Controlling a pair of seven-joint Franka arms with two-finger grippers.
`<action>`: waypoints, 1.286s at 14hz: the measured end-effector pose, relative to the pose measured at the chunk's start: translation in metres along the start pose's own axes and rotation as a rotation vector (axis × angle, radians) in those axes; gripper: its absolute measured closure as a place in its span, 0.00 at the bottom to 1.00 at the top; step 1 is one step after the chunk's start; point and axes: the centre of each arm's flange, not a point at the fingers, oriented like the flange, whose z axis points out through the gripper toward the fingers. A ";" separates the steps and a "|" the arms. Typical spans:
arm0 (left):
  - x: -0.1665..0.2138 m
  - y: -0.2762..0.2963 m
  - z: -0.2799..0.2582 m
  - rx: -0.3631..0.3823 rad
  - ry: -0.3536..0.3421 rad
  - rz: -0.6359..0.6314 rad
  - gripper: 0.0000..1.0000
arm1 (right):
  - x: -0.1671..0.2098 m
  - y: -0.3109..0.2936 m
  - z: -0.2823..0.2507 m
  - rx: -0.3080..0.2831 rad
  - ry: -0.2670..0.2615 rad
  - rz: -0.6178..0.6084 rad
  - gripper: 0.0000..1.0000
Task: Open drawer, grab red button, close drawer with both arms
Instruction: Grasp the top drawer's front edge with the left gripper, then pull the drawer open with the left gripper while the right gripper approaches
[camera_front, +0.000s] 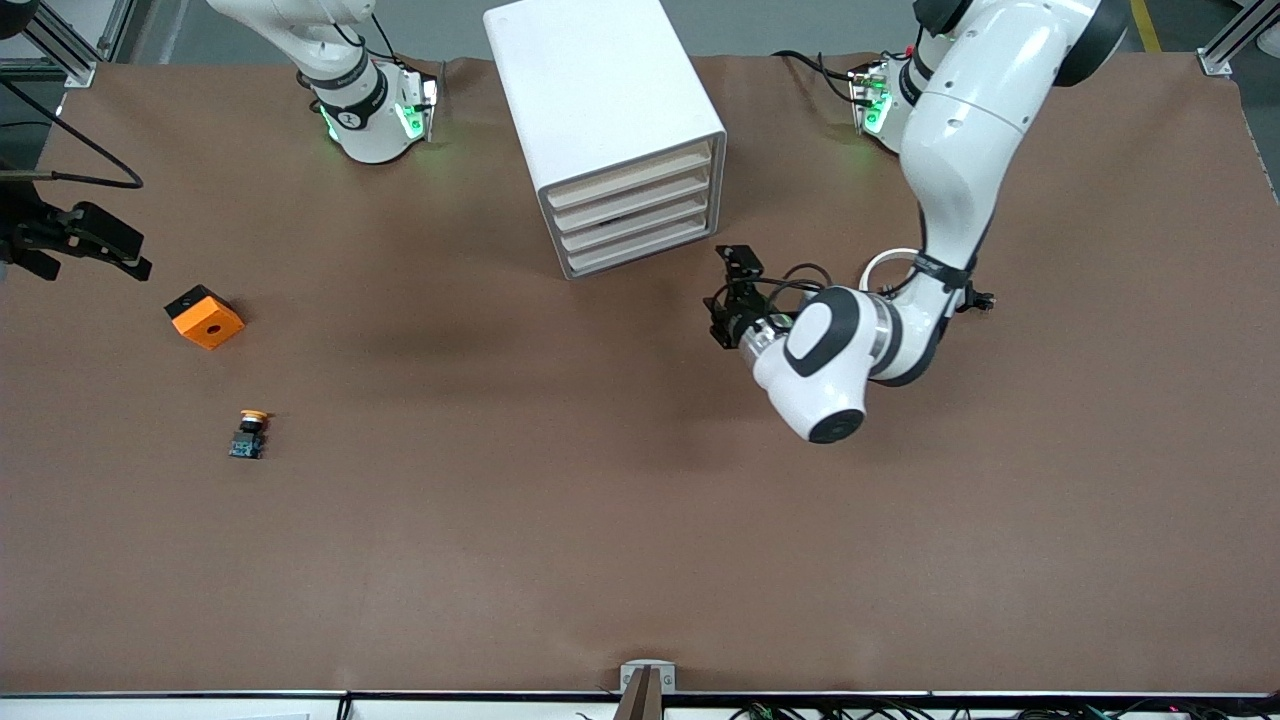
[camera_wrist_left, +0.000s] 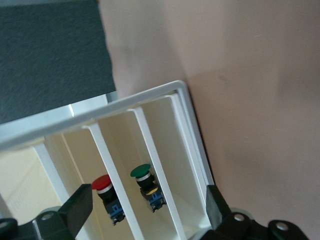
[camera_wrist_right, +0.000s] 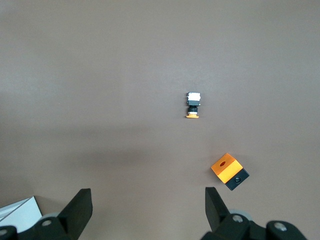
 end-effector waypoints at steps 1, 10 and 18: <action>-0.007 0.001 0.016 0.020 0.018 -0.047 0.00 | 0.000 0.000 0.000 0.000 0.000 0.000 0.00; -0.045 -0.007 0.095 0.181 0.059 -0.121 0.29 | 0.001 -0.017 -0.002 0.001 0.006 -0.031 0.00; -0.063 -0.022 0.126 0.235 0.092 -0.125 0.70 | 0.009 -0.058 0.005 0.005 0.029 -0.104 0.00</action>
